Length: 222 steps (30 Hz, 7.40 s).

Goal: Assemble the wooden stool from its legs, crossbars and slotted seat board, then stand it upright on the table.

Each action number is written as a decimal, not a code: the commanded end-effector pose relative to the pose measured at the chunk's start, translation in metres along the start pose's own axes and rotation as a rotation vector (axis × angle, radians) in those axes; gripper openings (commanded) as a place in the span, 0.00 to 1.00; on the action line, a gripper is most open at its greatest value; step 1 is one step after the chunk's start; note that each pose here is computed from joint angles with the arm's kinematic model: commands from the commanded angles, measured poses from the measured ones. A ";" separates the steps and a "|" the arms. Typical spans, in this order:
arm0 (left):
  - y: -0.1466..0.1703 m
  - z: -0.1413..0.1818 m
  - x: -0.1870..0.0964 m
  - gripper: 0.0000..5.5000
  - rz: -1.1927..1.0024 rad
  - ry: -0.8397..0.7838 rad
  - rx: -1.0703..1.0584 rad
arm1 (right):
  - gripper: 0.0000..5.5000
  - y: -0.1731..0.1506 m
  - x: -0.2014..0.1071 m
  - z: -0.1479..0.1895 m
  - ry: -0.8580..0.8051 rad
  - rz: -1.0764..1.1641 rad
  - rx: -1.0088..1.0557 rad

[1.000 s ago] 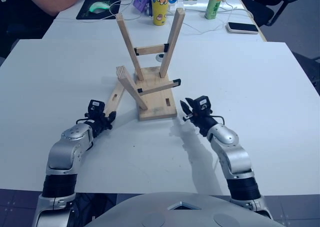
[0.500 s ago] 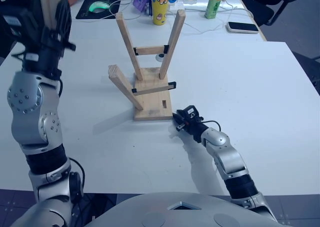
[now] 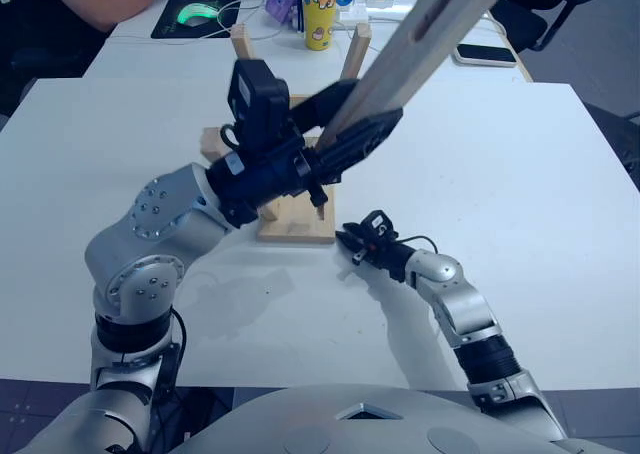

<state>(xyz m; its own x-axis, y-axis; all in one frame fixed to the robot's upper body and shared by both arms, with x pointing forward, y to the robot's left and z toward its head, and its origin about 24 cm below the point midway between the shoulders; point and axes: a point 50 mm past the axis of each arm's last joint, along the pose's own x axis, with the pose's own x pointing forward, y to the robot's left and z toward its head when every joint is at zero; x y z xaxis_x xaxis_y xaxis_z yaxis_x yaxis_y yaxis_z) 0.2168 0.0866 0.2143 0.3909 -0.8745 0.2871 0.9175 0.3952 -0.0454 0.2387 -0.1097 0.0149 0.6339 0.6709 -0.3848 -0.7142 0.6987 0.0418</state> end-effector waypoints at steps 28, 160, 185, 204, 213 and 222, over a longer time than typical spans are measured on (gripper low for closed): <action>0.020 -0.086 -0.065 0.38 -0.245 0.289 -0.553 | 0.76 -0.073 -0.127 0.100 -0.342 0.783 0.568; 0.020 -0.196 -0.101 0.72 0.203 0.771 -0.041 | 0.37 -0.046 -0.001 0.140 0.102 0.679 -0.418; 0.042 -0.193 -0.128 0.72 0.354 0.810 -0.027 | 0.37 -0.053 0.005 0.096 0.017 0.580 -0.247; 0.041 -0.215 -0.148 0.51 0.418 1.000 -0.079 | 0.61 -0.068 -0.001 0.101 -0.087 0.480 -0.164; 0.051 -0.216 -0.146 0.38 0.436 0.991 -0.062 | 0.46 -0.094 -0.073 0.148 -0.449 0.410 0.066; 0.052 -0.216 -0.143 0.34 0.371 1.003 -0.051 | 0.19 -0.059 -0.089 0.294 -1.119 0.463 0.117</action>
<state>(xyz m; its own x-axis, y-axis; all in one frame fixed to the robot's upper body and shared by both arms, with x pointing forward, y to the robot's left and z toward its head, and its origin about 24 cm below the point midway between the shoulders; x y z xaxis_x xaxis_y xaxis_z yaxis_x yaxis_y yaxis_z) 0.2614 0.1476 0.0251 0.6491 -0.6583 -0.3812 0.7390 0.6645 0.1110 0.3126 -0.1467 0.2958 0.2824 0.7265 0.6265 -0.9529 0.2880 0.0956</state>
